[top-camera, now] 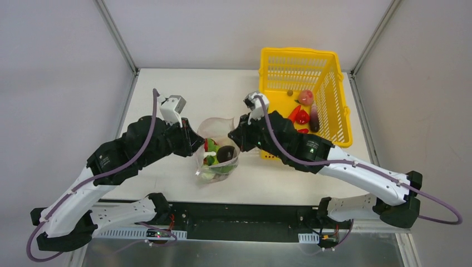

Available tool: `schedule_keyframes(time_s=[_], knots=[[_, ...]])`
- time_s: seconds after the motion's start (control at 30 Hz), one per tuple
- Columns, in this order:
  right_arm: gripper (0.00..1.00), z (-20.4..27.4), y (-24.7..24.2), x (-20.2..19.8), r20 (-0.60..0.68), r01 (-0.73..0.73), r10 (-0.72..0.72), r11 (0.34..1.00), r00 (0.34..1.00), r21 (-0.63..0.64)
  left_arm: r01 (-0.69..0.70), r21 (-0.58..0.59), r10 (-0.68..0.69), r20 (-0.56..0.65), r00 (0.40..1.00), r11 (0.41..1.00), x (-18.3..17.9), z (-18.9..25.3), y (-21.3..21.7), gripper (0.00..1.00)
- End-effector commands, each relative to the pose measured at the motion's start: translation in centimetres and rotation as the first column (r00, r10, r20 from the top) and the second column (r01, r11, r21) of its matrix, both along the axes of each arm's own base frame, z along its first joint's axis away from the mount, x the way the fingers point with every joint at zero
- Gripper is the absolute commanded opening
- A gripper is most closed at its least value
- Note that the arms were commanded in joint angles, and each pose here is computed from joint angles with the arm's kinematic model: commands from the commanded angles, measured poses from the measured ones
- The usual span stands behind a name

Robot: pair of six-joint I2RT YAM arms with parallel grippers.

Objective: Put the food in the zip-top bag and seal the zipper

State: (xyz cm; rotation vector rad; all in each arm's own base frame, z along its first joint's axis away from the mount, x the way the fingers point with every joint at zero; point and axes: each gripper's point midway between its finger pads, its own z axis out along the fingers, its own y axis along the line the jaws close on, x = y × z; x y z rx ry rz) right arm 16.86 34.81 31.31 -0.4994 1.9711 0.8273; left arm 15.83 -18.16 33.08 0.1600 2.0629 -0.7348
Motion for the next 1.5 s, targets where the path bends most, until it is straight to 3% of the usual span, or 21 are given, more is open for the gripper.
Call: schedule_keyframes(time_s=[0.0, 0.13, 0.17, 0.2, 0.27, 0.47, 0.63, 0.87, 1.0, 1.13, 1.27, 1.37, 1.47], knots=[[0.00, 7.5, 0.8, 3.9, 0.078, -0.038, 0.023, 0.980, 0.997, 0.193, 0.197, 0.072, -0.199, 0.018, 0.980, 0.978, -2.0, 2.3, -1.1, 0.07], [0.00, 6.4, 1.8, 4.5, 0.000, -0.163, 0.164, 0.978, 0.986, 0.133, 0.230, 0.033, -0.230, 0.010, 0.973, 0.973, -1.8, 2.5, -2.8, 0.07], [0.00, 6.1, 2.2, 4.1, 0.005, -0.212, 0.213, 0.970, 0.977, 0.120, 0.230, 0.006, -0.230, 0.008, 0.973, 0.973, -1.8, 2.7, -3.2, 0.11], [0.00, 5.8, 2.5, 3.4, 0.010, -0.267, 0.268, 0.958, 0.963, 0.105, 0.230, -0.018, -0.230, 0.010, 0.973, 0.973, -1.6, 2.9, -3.7, 0.20], [0.00, 5.5, 2.7, 2.9, 0.019, -0.323, 0.323, 0.942, 0.946, 0.086, 0.221, -0.041, -0.220, 0.021, 0.975, 0.974, -1.5, 3.2, -3.9, 0.30], [0.00, 4.8, 1.8, 3.1, 0.027, -0.420, 0.420, 0.906, 0.907, 0.049, 0.105, 0.000, -0.105, 0.100, 0.989, 0.994, -1.0, 3.6, 0.1, 0.73], [0.00, 5.8, 1.0, 3.1, 0.038, -0.485, 0.483, 0.871, 0.875, 0.081, 0.047, 0.012, -0.048, 0.196, 0.979, 0.999, -1.4, 5.2, 3.4, 0.87], [0.00, 8.9, -0.2, 0.0, 0.089, -0.644, 0.638, 0.755, 0.765, 0.125, 0.039, 0.103, -0.065, 0.257, 0.964, 0.994, -1.6, 6.1, 5.2, 0.90], [0.00, 9.9, -1.4, -3.3, 0.117, -0.764, 0.755, 0.634, 0.645, 0.125, 0.062, 0.130, -0.098, 0.295, 0.951, 0.990, -1.1, 6.7, 4.5, 0.92], [0.00, 8.9, -2.9, -5.0, 0.099, -0.810, 0.804, 0.581, 0.587, 0.085, 0.133, 0.165, -0.181, 0.328, 0.927, 0.977, -1.0, 7.0, 3.1, 0.95], [0.00, 7.7, -4.4, -6.8, 0.077, -0.864, 0.861, 0.501, 0.503, 0.048, 0.200, 0.215, -0.270, 0.374, 0.887, 0.956, -0.9, 6.9, 1.7, 0.96], [0.00, 6.6, -4.7, -6.8, 0.067, -0.872, 0.869, 0.490, 0.490, 0.012, 0.305, 0.263, -0.391, 0.398, 0.830, 0.915, -1.4, 6.2, -0.2, 0.98], [0.00, 5.5, -4.4, -6.0, 0.041, -0.868, 0.868, 0.496, 0.495, -0.009, 0.447, 0.317, -0.545, 0.403, 0.735, 0.837, -2.4, 4.8, -2.7, 0.99]])
